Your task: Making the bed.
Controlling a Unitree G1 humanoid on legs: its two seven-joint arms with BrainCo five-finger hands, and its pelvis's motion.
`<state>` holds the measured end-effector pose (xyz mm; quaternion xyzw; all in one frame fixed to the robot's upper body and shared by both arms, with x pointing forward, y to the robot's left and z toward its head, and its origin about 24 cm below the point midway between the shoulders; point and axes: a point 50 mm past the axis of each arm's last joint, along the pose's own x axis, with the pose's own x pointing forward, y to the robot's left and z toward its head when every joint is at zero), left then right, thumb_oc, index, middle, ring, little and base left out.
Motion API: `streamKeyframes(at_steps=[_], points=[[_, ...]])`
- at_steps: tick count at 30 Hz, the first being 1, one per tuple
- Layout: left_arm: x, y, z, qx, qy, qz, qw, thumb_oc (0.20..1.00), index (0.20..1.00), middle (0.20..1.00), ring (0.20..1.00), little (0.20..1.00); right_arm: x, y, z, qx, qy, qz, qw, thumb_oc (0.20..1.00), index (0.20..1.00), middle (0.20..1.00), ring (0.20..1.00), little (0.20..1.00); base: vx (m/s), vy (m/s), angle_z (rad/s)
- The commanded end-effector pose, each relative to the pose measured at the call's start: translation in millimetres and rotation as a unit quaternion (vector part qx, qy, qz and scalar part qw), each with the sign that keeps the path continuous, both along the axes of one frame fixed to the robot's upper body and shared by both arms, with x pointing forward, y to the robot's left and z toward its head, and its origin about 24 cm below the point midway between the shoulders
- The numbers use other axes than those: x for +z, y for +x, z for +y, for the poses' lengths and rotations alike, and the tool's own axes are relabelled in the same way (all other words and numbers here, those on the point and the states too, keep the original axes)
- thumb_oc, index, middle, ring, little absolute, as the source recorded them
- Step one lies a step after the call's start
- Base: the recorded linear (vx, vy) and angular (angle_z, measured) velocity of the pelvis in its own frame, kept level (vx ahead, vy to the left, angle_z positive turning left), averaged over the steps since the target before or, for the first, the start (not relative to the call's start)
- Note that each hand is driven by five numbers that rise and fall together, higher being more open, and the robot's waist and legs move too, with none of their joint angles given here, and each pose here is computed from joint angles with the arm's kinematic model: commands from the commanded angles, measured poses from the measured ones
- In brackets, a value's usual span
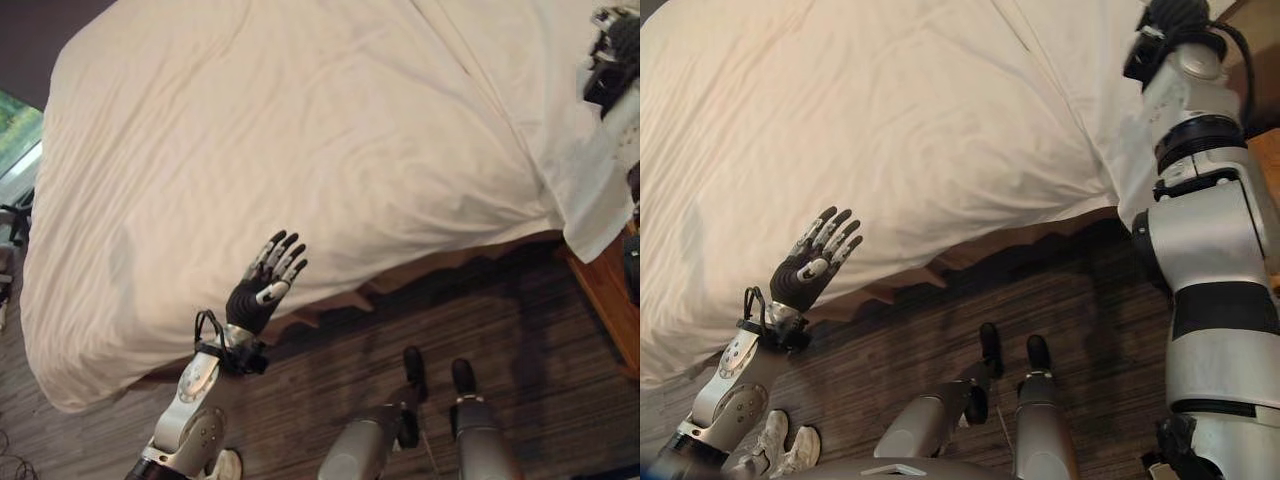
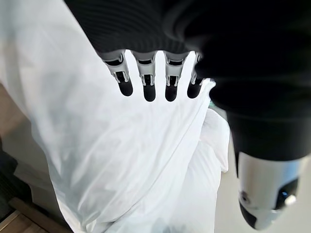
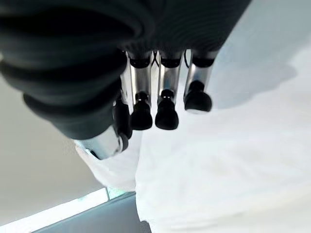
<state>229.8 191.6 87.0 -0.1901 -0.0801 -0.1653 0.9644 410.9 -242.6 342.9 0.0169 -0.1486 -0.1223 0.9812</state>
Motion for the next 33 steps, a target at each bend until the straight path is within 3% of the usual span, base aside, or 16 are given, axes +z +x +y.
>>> streamKeyframes(at_steps=[1, 6, 10, 13, 14, 17, 18, 19, 20, 24, 27, 29, 30, 32, 33], points=[[13.5, 13.8, -1.0, 0.021, -0.012, -0.048, 0.999, 1.0, 1.0, 1.0, 1.0, 1.0, 62.9, -11.0, 56.8, 0.067, -0.065, -0.108, 0.99, 0.2, 0.2, 0.2, 0.2, 0.2, 0.0, 0.0, 0.0], [8.8, 15.7, 0.8, 0.03, -0.018, -0.034, 0.999, 1.0, 1.0, 1.0, 1.0, 1.0, 54.5, -5.7, 92.3, 0.109, -0.077, -0.104, 0.986, 0.2, 0.2, 0.2, 0.2, 0.2, 0.0, 0.0, 0.0], [8.5, 16.5, 5.3, 0.046, -0.033, -0.03, 0.998, 1.0, 1.0, 1.0, 1.0, 1.0, 49.3, -3.1, 82.2, 0.091, -0.053, -0.089, 0.991, 0.2, 0.2, 0.2, 0.2, 0.2, 0.0, -0.007, 0.06], [7.2, 15.9, 8.4, 0.056, -0.034, -0.029, 0.997, 1.0, 1.0, 1.0, 1.0, 1.0, 50.7, -4.1, 64.3, 0.063, -0.042, -0.081, 0.994, 0.2, 0.2, 0.2, 0.2, 0.2, -0.01, -0.013, 0.08], [6.0, 15.1, 8.4, 0.058, -0.033, -0.028, 0.997, 1.0, 1.0, 1.0, 1.0, 1.0, 49.2, -6.3, 40.2, 0.024, -0.042, -0.069, 0.996, 0.2, 0.2, 0.2, 0.2, 0.2, -0.01, -0.009, 0.05], [9.6, 15.7, 7.2, 0.054, -0.035, -0.038, 0.997, 1.0, 1.0, 1.0, 1.0, 1.0, 48.5, -10.8, 15.9, -0.01, -0.043, -0.064, 0.997, 0.2, 0.2, 0.2, 0.2, 0.2, -0.01, -0.011, 0.03], [8.8, 14.0, 8.5, 0.056, -0.044, -0.036, 0.997, 1.0, 1.0, 1.0, 1.0, 1.0, 50.1, -19.7, -15.4, -0.058, -0.049, -0.052, 0.996, 0.2, 0.2, 0.2, 0.2, 0.2, 0.0, 0.0, 0.0], [9.1, 14.2, 8.4, 0.056, -0.045, -0.037, 0.997, 1.0, 1.0, 1.0, 1.0, 1.0, 50.8, -20.0, -15.5, -0.058, -0.049, -0.052, 0.996, 0.2, 0.2, 0.2, 0.2, 0.2, -0.04, -0.022, -0.01], [7.5, 12.0, 10.4, 0.061, -0.046, -0.034, 0.997, 1.0, 1.0, 1.0, 1.0, 1.0, 55.8, -30.5, -39.1, -0.088, -0.033, -0.06, 0.994, 0.2, 0.2, 0.2, 0.2, 0.2, -0.03, -0.016, -0.02], [3.4, 8.1, 10.5, 0.061, -0.041, -0.027, 0.997, 1.0, 1.0, 1.0, 1.0, 1.0, 60.3, -46.2, -69.3, -0.112, 0.015, -0.09, 0.989, 0.2, 0.2, 0.2, 0.2, 0.2, -0.01, 0.012, -0.05], [-0.1, 6.2, -3.5, 0.04, -0.059, -0.021, 0.997, 1.0, 1.0, 1.0, 1.0, 1.0, 27.2, -53.8, -105.7, -0.135, 0.115, -0.094, 0.98, 0.2, 0.2, 0.2, 0.2, 0.2, -0.01, 0.044, -0.11], [-0.7, 6.0, -8.6, 0.031, -0.061, -0.02, 0.997, 1.0, 1.0, 1.0, 1.0, 1.0, 5.0, -50.3, -111.7, -0.134, 0.147, -0.077, 0.977, 0.2, 0.2, 0.2, 0.2, 0.2, 0.0, 0.035, -0.13], [-0.9, 6.0, -12.3, 0.022, -0.056, -0.022, 0.998, 1.0, 1.0, 1.0, 1.0, 1.0, -33.0, -45.0, -117.4, -0.133, 0.181, -0.042, 0.973, 0.2, 0.2, 0.2, 0.2, 0.2, 0.0, 0.045, -0.14], [-1.2, 5.6, -11.6, 0.022, -0.054, -0.021, 0.998, 1.0, 1.0, 1.0, 1.0, 1.0, -35.6, -44.7, -117.7, -0.133, 0.183, -0.041, 0.973, 0.2, 0.2, 0.2, 0.2, 0.2, -0.01, 0.032, -0.15], [-1.5, 7.3, -14.0, 0.018, -0.058, -0.022, 0.998, 1.0, 1.0, 1.0, 1.0, 1.0, -96.6, -43.3, -123.9, -0.144, 0.24, 0.015, 0.96, 0.2, 0.2, 0.2, 0.2, 0.2, 0.08, 0.083, -0.16]])
